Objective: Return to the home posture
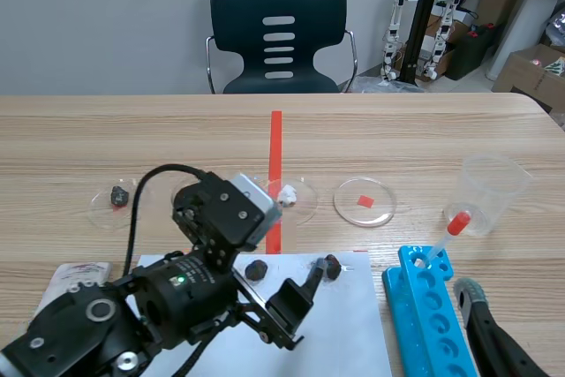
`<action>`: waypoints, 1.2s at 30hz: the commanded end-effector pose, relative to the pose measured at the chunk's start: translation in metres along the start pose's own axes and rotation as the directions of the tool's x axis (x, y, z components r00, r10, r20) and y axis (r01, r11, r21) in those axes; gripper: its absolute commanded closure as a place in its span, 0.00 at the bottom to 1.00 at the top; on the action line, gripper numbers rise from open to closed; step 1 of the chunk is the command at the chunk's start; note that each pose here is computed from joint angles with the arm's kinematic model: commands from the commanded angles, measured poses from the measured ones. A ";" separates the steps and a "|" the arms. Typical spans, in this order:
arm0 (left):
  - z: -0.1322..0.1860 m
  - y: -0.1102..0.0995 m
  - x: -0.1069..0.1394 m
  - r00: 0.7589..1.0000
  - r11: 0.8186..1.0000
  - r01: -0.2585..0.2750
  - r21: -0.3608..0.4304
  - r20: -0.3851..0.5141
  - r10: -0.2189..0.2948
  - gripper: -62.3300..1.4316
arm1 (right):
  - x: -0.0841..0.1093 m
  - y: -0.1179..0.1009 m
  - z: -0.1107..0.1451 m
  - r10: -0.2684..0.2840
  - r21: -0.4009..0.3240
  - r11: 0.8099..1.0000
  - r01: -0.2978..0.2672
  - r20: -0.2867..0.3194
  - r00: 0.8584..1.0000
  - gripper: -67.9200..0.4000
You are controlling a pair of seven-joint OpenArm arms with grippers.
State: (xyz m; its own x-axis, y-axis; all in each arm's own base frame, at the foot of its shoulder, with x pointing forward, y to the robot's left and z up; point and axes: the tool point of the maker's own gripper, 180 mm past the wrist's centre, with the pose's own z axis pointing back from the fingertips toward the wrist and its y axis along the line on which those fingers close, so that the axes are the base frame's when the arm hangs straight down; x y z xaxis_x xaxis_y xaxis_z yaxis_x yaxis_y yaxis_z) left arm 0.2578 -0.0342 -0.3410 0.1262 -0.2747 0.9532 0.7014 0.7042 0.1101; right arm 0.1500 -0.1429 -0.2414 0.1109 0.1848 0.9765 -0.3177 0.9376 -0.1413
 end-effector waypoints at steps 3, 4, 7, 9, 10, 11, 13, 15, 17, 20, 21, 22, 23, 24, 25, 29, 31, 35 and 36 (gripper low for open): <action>0.022 0.015 0.020 0.997 0.999 0.013 0.048 0.075 -0.016 0.10 | 0.009 -0.003 -0.003 0.002 -0.010 1.000 -0.002 0.035 0.999 0.00; 0.029 0.019 0.022 0.996 0.998 0.016 0.059 0.088 -0.021 0.10 | 0.009 -0.003 -0.003 0.002 -0.010 1.000 -0.002 0.035 0.999 0.00; 0.048 0.027 0.032 0.992 0.996 0.014 0.088 0.127 -0.025 0.10 | 0.009 -0.003 -0.003 0.002 -0.010 1.000 -0.002 0.035 0.999 0.00; 0.061 0.031 0.035 0.990 0.995 0.020 0.100 0.139 -0.034 0.10 | 0.009 -0.003 -0.003 0.002 -0.010 1.000 -0.002 0.035 0.999 0.00; 0.068 0.031 0.036 0.990 0.995 0.024 0.101 0.138 -0.038 0.10 | 0.009 -0.003 -0.003 0.002 -0.010 1.000 -0.002 0.035 0.999 0.00; 0.073 0.031 0.035 0.991 0.995 0.027 0.099 0.131 -0.040 0.10 | 0.009 -0.003 -0.003 0.002 -0.010 1.000 -0.002 0.035 0.999 0.00; 0.083 0.031 0.034 0.992 0.995 0.031 0.100 0.116 -0.042 0.10 | 0.009 -0.003 -0.003 0.002 -0.010 1.000 -0.002 0.035 0.999 0.00; 0.094 0.031 0.032 0.993 0.995 0.034 0.096 0.108 -0.044 0.10 | 0.009 -0.003 -0.003 0.002 -0.010 1.000 -0.002 0.035 0.999 0.00; 0.104 0.033 0.031 0.995 0.995 0.029 0.095 0.097 -0.039 0.10 | 0.009 -0.003 -0.003 0.002 -0.010 1.000 -0.002 0.035 0.999 0.00; 0.115 0.034 0.029 0.996 0.994 0.026 0.104 0.078 -0.034 0.10 | 0.009 -0.003 -0.003 0.002 -0.010 1.000 -0.002 0.035 0.999 0.00; 0.118 0.035 0.030 0.997 0.993 0.026 0.112 0.074 -0.035 0.10 | 0.009 -0.003 -0.003 0.002 -0.010 1.000 -0.002 0.035 0.999 0.00; 0.122 0.036 0.031 0.997 0.992 0.030 0.120 0.071 -0.038 0.10 | 0.009 -0.003 -0.003 0.002 -0.010 1.000 -0.002 0.035 0.999 0.00; 0.126 0.036 0.033 0.997 0.991 0.034 0.127 0.068 -0.042 0.10 | 0.009 -0.003 -0.003 0.002 -0.010 1.000 -0.002 0.035 0.999 0.00; 0.129 0.036 0.035 0.997 0.991 0.039 0.130 0.066 -0.048 0.10 | 0.009 -0.003 -0.003 0.002 -0.010 1.000 -0.002 0.035 0.999 0.00; 0.132 0.034 0.037 0.997 0.991 0.047 0.127 0.061 -0.055 0.10 | 0.009 -0.003 -0.003 0.002 -0.010 1.000 -0.002 0.035 0.999 0.00; 0.141 0.024 0.044 0.994 0.989 0.092 0.112 0.043 -0.098 0.10 | 0.009 -0.003 -0.003 0.002 -0.010 1.000 -0.002 0.035 0.999 0.00; 0.145 0.020 0.047 0.994 0.989 0.099 0.107 0.038 -0.104 0.10 | 0.009 -0.003 -0.003 0.002 -0.010 1.000 -0.002 0.035 0.999 0.00; 0.152 0.016 0.049 0.995 0.990 0.091 0.104 0.036 -0.095 0.10 | 0.009 -0.003 -0.003 0.002 -0.010 1.000 -0.002 0.036 0.999 0.00; 0.153 0.015 0.050 0.995 0.991 0.087 0.102 0.040 -0.092 0.10 | 0.009 -0.003 -0.003 0.002 -0.010 1.000 -0.002 0.035 0.999 0.00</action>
State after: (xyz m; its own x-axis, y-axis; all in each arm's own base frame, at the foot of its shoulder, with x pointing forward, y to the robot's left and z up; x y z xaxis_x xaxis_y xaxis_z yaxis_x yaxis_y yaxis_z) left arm 0.1663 0.0654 -0.2555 0.0505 -0.3394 0.9393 0.6402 0.7329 0.2304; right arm 0.1499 -0.1428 -0.2415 0.1113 0.1848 0.9764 -0.3179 0.9376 -0.1412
